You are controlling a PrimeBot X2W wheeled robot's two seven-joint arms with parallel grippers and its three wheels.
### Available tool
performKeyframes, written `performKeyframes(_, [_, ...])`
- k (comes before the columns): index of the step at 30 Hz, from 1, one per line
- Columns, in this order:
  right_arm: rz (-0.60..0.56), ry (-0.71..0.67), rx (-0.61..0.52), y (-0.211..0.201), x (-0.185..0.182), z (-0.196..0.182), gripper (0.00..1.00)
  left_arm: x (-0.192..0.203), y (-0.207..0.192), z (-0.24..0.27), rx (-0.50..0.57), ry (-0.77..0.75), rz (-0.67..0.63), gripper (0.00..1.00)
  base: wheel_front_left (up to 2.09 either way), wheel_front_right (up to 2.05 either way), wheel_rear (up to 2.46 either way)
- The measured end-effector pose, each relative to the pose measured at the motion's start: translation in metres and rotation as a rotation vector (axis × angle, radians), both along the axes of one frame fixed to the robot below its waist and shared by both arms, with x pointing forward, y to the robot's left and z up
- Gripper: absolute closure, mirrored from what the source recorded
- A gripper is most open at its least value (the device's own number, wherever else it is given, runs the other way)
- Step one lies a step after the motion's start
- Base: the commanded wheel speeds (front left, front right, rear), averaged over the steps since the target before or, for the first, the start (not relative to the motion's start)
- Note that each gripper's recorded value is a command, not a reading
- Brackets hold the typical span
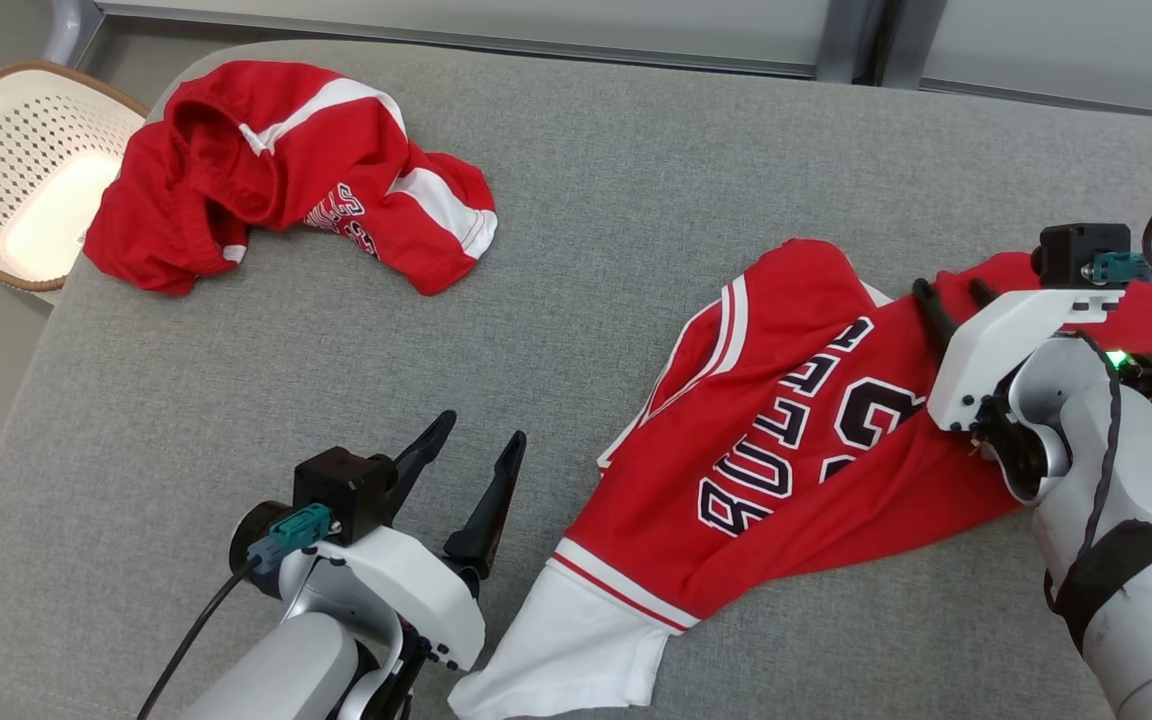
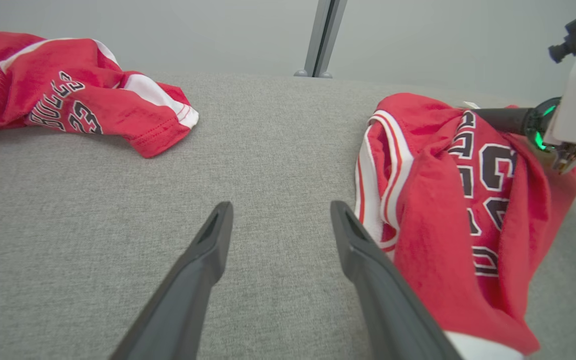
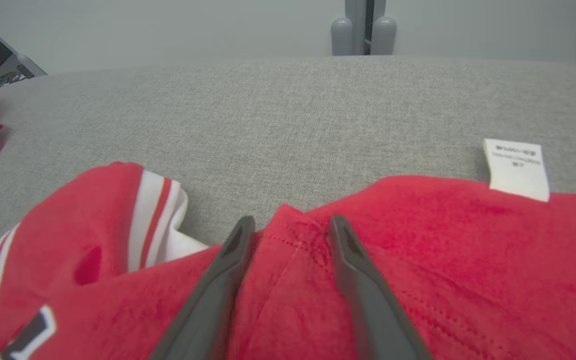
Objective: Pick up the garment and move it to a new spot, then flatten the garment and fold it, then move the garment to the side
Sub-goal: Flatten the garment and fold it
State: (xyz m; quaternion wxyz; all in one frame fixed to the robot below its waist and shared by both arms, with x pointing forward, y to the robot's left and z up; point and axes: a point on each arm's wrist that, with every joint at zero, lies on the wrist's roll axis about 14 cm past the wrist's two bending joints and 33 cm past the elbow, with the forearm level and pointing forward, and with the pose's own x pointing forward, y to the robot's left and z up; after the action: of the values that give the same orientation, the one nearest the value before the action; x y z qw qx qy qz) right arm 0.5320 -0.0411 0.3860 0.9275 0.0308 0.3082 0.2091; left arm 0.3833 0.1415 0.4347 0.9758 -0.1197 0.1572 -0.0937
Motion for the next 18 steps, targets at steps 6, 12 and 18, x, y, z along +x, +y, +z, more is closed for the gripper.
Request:
performKeyframes(6, [-0.032, -0.008, -0.005, -0.007, -0.001, 0.0, 1.0, -0.001, 0.001, 0.0, 0.001, 0.002, 0.004, 0.0, 0.0, 0.0, 0.0])
performKeyframes(12, [-0.086, -0.081, 0.031, -0.016, 0.002, 0.015, 1.0, -0.003, 0.001, 0.002, 0.007, 0.002, -0.003, 0.0, 0.0, 0.0, 0.0])
performKeyframes(18, [-0.17, -0.199, 0.121, -0.027, -0.003, 0.043, 1.0, -0.008, -0.004, 0.006, -0.001, -0.004, -0.013, 0.0, 0.0, 0.0, 0.0])
